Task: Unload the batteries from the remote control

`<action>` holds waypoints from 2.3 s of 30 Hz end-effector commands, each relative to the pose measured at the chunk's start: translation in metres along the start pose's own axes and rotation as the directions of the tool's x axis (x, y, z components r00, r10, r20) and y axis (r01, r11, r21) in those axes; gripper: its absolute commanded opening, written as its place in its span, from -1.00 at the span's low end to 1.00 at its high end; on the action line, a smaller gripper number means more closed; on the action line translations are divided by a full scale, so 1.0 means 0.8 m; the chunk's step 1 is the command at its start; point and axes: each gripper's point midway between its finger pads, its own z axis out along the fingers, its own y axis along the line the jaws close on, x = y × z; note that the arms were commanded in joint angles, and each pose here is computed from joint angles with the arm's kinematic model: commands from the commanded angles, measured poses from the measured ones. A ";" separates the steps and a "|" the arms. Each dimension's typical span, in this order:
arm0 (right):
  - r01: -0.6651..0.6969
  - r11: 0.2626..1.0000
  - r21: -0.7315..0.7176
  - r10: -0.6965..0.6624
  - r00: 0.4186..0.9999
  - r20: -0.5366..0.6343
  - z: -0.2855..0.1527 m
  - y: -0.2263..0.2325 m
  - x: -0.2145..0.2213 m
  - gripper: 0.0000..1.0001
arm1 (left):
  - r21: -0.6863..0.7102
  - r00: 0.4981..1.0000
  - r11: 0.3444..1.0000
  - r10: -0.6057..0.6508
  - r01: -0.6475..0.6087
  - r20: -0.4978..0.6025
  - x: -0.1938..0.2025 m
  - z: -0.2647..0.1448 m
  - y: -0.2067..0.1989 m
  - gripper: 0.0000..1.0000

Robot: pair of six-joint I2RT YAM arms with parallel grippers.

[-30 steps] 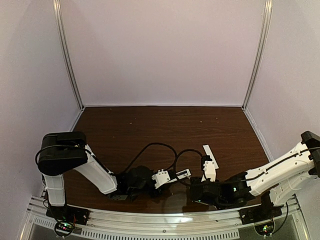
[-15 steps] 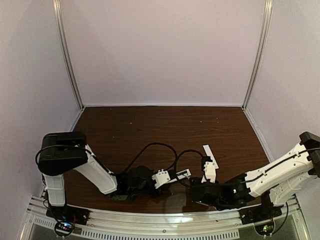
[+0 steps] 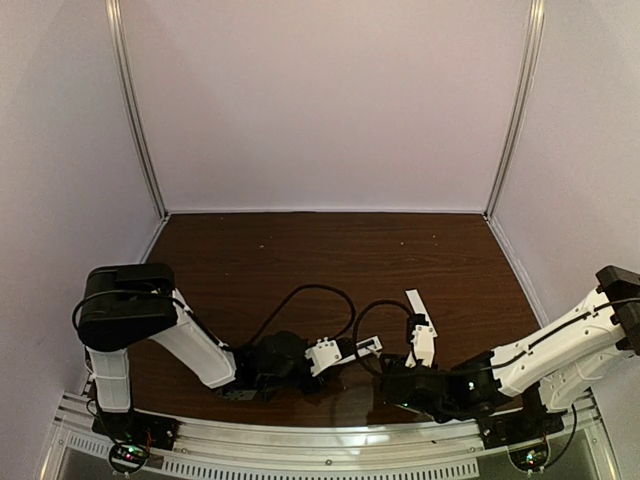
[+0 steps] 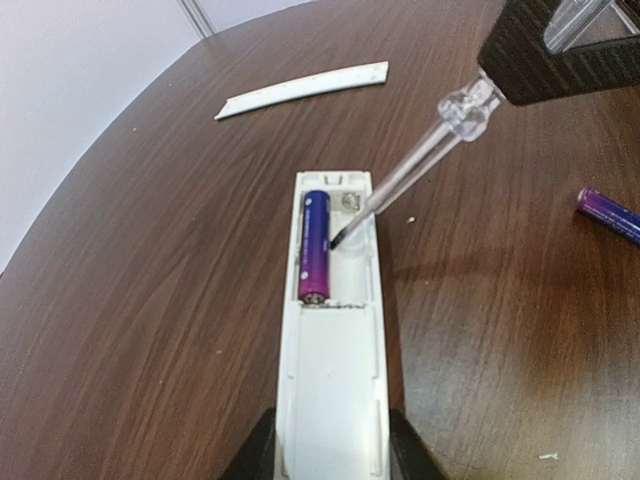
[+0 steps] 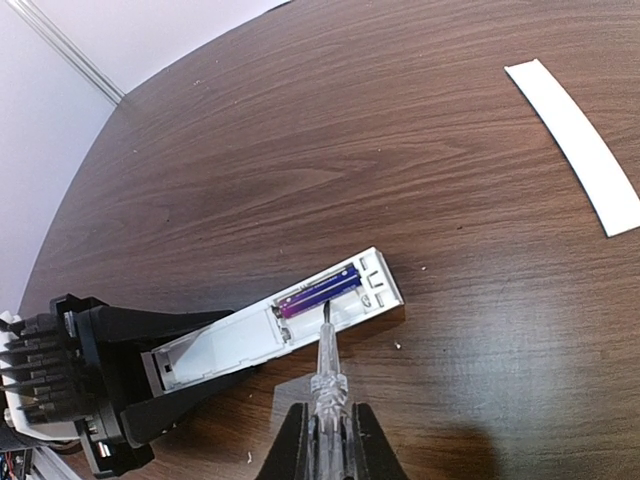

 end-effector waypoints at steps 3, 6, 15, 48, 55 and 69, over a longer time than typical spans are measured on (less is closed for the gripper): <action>-0.022 1.000 0.020 0.021 0.999 0.038 0.009 0.002 -0.006 -1.00 | 0.066 1.000 0.998 0.018 -0.017 -0.014 0.009 0.005 -0.022 -1.00; 0.008 0.999 0.033 -0.009 1.000 0.024 0.015 0.006 -0.003 -1.00 | 0.080 1.000 0.997 0.020 -0.019 -0.014 0.009 0.005 -0.026 -1.00; 0.156 0.985 0.071 -0.154 0.988 -0.026 0.034 0.025 0.011 -1.00 | 0.088 1.000 0.996 0.021 -0.020 -0.020 0.011 0.006 -0.028 -1.00; 0.086 0.979 0.185 -0.087 0.996 -0.002 0.024 -0.051 -0.008 -1.00 | 0.120 1.000 0.993 0.004 -0.003 -0.009 0.008 0.006 -0.035 -1.00; 0.098 0.982 0.163 -0.098 0.995 -0.010 0.030 -0.040 -0.006 -1.00 | 0.132 1.000 0.991 0.005 -0.004 -0.009 0.008 0.008 -0.038 -1.00; 0.150 0.979 0.139 -0.149 0.989 -0.023 0.032 -0.002 -0.016 -1.00 | 0.172 1.000 0.985 0.008 -0.004 -0.020 0.009 0.010 -0.047 -1.00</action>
